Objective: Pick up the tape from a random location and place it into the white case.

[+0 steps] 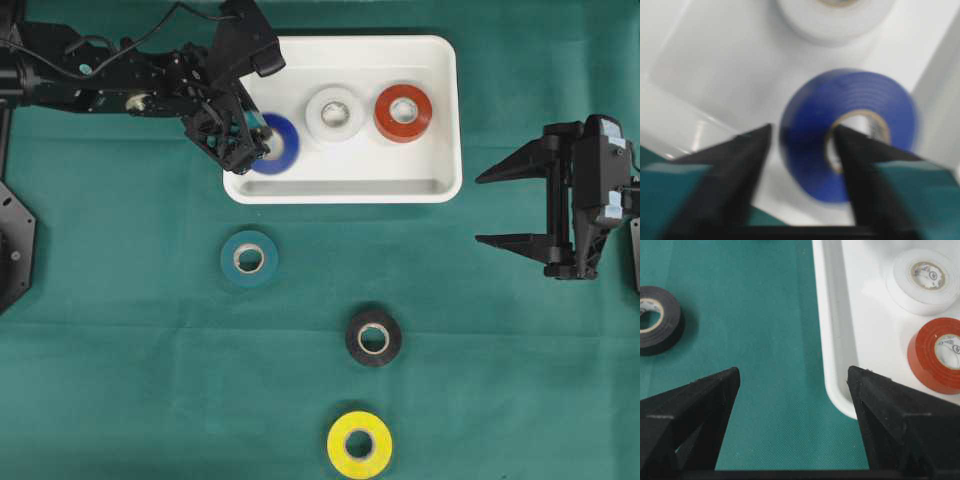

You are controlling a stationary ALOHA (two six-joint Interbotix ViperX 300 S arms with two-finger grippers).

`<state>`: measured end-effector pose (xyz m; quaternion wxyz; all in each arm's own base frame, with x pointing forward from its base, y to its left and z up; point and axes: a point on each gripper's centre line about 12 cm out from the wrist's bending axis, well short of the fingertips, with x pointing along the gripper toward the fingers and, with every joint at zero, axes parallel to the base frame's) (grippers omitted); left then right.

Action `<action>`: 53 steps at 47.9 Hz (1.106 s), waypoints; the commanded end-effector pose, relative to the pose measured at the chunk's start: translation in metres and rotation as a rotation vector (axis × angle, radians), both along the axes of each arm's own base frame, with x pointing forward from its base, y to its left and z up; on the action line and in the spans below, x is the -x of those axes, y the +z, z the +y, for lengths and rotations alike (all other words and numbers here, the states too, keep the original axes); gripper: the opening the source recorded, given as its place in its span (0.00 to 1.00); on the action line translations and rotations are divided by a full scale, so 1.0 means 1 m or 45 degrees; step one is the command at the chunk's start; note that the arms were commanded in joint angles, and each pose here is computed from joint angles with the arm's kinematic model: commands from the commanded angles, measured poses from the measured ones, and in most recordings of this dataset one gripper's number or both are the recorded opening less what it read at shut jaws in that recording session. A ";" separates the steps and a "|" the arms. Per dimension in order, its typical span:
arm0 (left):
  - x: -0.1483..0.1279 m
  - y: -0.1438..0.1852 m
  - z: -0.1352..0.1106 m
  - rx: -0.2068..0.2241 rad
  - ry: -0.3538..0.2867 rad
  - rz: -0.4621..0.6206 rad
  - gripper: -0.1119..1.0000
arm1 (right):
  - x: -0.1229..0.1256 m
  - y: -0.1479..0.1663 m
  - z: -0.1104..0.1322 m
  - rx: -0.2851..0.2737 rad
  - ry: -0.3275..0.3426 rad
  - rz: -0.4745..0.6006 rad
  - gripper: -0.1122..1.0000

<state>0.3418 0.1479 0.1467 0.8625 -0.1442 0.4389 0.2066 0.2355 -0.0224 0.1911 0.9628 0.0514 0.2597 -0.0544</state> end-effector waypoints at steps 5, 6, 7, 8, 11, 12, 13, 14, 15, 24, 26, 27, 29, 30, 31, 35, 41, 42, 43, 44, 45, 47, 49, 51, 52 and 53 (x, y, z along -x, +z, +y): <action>-0.007 0.013 0.003 -0.057 -0.045 -0.046 0.89 | -0.005 0.009 -0.001 0.006 -0.001 -0.035 0.84; -0.007 0.013 0.003 -0.061 -0.050 -0.046 0.93 | -0.005 0.009 -0.001 0.006 -0.003 -0.035 0.84; -0.006 0.013 0.003 -0.063 -0.053 -0.043 0.96 | -0.005 0.010 -0.001 0.007 -0.001 -0.038 0.84; -0.007 0.013 0.004 -0.066 -0.056 -0.044 0.97 | -0.005 0.009 -0.001 0.006 -0.001 -0.035 0.84; -0.007 0.013 0.004 -0.069 -0.059 -0.045 0.97 | -0.005 0.009 -0.001 0.006 -0.001 -0.035 0.84; -0.006 0.013 0.004 -0.069 -0.059 -0.042 0.96 | -0.005 0.009 -0.001 0.006 -0.003 -0.035 0.84; -0.006 0.013 0.004 -0.069 -0.059 -0.042 0.96 | -0.005 0.009 -0.001 0.006 -0.003 -0.035 0.84; -0.006 0.013 0.004 -0.069 -0.059 -0.042 0.96 | -0.005 0.010 -0.002 0.005 -0.004 -0.039 0.84; -0.006 0.013 0.004 -0.068 -0.059 -0.040 0.97 | -0.005 0.009 -0.001 0.006 -0.003 -0.035 0.84; -0.005 0.021 0.005 -0.092 -0.070 -0.060 0.96 | -0.005 0.010 -0.002 0.007 -0.007 -0.038 0.84; -0.004 0.026 0.005 -0.104 -0.079 -0.068 0.96 | -0.005 0.010 -0.002 0.007 -0.007 -0.038 0.84; -0.003 0.029 0.004 -0.109 -0.081 -0.074 0.96 | -0.006 0.010 -0.002 0.005 -0.008 -0.039 0.84; -0.002 0.035 0.004 -0.122 -0.090 -0.083 0.95 | -0.006 0.011 -0.003 0.007 -0.009 -0.040 0.84; -0.001 0.038 0.003 -0.128 -0.095 -0.087 0.95 | -0.006 0.012 -0.002 0.007 -0.007 -0.042 0.84; 0.001 0.044 0.003 -0.137 -0.102 -0.091 0.95 | -0.006 0.012 -0.003 0.008 -0.010 -0.042 0.84; 0.003 0.060 0.002 -0.164 -0.119 -0.113 0.95 | -0.007 0.013 -0.003 0.007 -0.012 -0.037 0.84; 0.006 0.084 0.001 -0.193 -0.135 -0.137 0.95 | -0.008 0.015 -0.003 0.011 -0.014 -0.033 0.84; 0.007 0.087 0.000 -0.196 -0.136 -0.140 0.95 | -0.008 0.015 -0.003 0.011 -0.014 -0.035 0.84; 0.007 0.089 0.001 -0.198 -0.136 -0.141 0.95 | -0.008 0.015 -0.003 0.011 -0.015 -0.035 0.84; 0.008 0.092 0.000 -0.199 -0.136 -0.144 0.95 | -0.008 0.016 -0.003 0.011 -0.014 -0.037 0.84; 0.008 0.094 0.000 -0.201 -0.138 -0.146 0.95 | -0.009 0.016 -0.004 0.011 -0.016 -0.039 0.84; 0.009 0.099 0.000 -0.208 -0.141 -0.149 0.95 | -0.009 0.017 -0.004 0.012 -0.016 -0.041 0.84; 0.010 0.103 -0.001 -0.213 -0.144 -0.153 0.95 | -0.009 0.017 -0.004 0.012 -0.016 -0.041 0.84; 0.012 0.106 -0.001 -0.218 -0.146 -0.157 0.95 | -0.009 0.017 -0.004 0.010 -0.016 -0.040 0.84; 0.012 0.106 -0.002 -0.218 -0.147 -0.159 0.95 | -0.009 0.017 -0.004 0.010 -0.016 -0.040 0.84; 0.013 0.107 -0.002 -0.222 -0.150 -0.160 0.95 | -0.009 0.017 -0.004 0.010 -0.016 -0.040 0.84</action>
